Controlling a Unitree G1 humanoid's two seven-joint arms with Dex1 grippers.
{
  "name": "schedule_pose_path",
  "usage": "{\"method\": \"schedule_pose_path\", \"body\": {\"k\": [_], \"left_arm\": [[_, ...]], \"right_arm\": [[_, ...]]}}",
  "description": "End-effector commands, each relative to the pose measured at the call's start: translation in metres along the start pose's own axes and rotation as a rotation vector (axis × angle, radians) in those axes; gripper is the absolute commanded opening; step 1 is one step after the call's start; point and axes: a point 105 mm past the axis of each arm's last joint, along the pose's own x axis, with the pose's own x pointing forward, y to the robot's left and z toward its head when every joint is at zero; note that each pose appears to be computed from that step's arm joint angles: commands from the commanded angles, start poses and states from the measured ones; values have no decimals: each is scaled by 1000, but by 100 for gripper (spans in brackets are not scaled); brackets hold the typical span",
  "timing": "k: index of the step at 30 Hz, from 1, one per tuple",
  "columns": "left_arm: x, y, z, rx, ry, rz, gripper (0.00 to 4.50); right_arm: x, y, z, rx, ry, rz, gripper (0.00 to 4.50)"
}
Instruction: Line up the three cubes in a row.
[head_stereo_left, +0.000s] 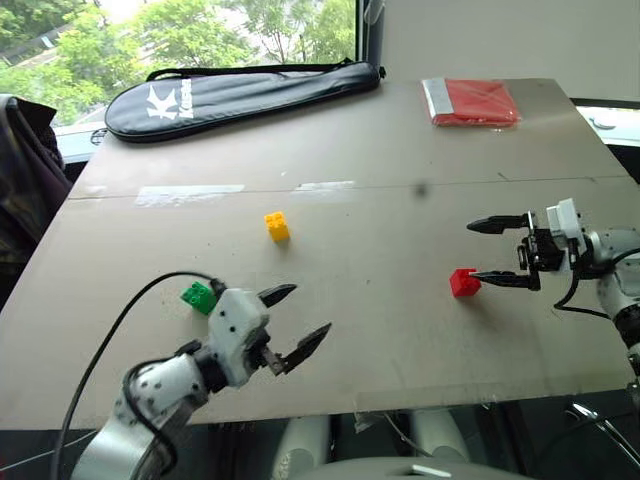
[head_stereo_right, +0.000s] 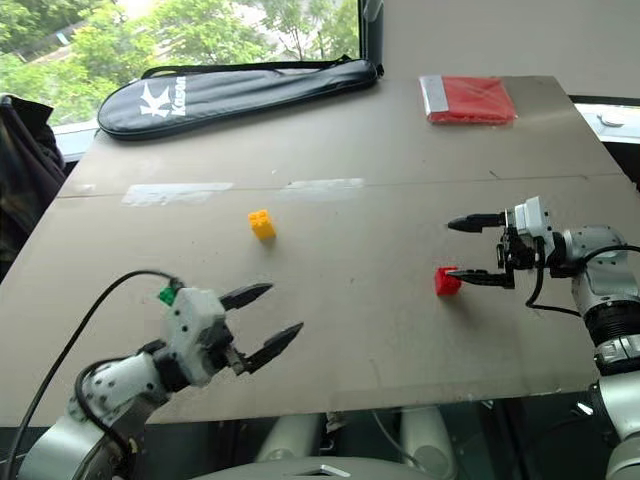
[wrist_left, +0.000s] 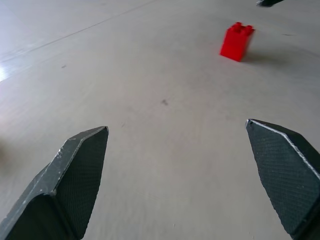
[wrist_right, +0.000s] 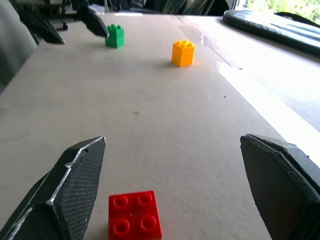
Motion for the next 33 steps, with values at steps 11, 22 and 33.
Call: {"method": "schedule_pose_path", "body": {"k": [11,22,33], "left_arm": [[-38,70,-26,97,-5,437,450],[-38,98,-33,116,-6,498,450],[-18,108,-57,114,68,275,450]], "right_arm": [[-18,30,24,63,-140,28,443],[-25,30,22,49,-132,2,443],[-26,28,26,38,-139,-3,443]]}}
